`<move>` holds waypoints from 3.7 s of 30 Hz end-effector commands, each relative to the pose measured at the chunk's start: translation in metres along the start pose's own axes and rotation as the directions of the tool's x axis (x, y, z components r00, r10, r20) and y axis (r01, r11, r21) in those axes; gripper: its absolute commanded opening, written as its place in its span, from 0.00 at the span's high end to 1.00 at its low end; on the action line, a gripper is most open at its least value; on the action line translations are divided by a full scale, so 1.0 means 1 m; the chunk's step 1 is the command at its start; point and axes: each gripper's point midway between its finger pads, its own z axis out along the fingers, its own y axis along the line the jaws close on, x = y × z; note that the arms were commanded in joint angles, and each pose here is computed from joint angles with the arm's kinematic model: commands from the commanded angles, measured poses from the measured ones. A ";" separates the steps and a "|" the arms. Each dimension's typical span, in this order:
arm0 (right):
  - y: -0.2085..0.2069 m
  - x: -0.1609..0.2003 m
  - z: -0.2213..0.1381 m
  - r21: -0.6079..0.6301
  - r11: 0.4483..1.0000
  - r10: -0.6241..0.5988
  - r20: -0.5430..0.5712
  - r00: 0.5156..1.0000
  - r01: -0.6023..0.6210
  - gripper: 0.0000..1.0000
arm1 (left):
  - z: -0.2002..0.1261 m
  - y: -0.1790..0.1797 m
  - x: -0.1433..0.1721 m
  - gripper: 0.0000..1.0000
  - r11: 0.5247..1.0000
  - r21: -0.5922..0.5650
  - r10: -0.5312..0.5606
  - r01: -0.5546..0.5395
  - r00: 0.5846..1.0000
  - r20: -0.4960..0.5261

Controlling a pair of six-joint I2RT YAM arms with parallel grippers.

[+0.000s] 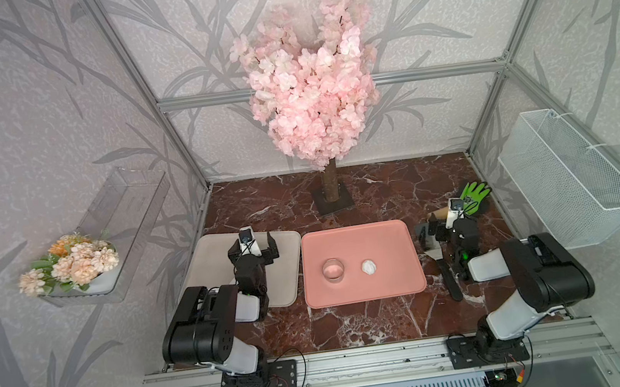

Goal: Roll out the dumpling wrappers from the dough
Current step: Pick up the rolling pin from the center of the board.

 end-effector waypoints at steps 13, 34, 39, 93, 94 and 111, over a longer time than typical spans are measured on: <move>0.001 -0.009 0.003 -0.002 1.000 0.007 0.022 1.000 -0.007 0.01 | 0.001 0.000 -0.009 0.00 1.000 0.005 0.006 -0.006 1.000 0.026; 0.000 -0.062 -0.021 0.037 0.999 0.017 0.012 1.000 -0.017 0.01 | 0.007 0.021 -0.052 0.00 0.991 -0.110 -0.083 0.082 0.997 -0.004; -0.020 -0.090 -0.053 0.081 0.879 0.472 0.002 0.882 -0.471 0.01 | 0.005 0.046 -0.071 0.00 0.878 -0.284 -0.411 0.386 0.911 -0.032; -0.031 0.045 -0.027 0.286 0.927 0.375 -0.760 0.532 -0.244 0.20 | -0.108 -0.175 -0.039 0.00 0.721 0.261 -0.310 0.642 0.636 -0.707; -0.029 0.048 -0.027 0.278 0.929 0.367 -0.767 0.526 -0.244 0.21 | -0.108 -0.176 -0.038 0.00 0.720 0.262 -0.308 0.643 0.635 -0.709; -0.009 0.071 -0.027 0.220 0.961 0.274 -0.832 0.482 -0.167 0.42 | -0.109 -0.180 -0.042 0.00 0.702 0.273 -0.310 0.658 0.627 -0.715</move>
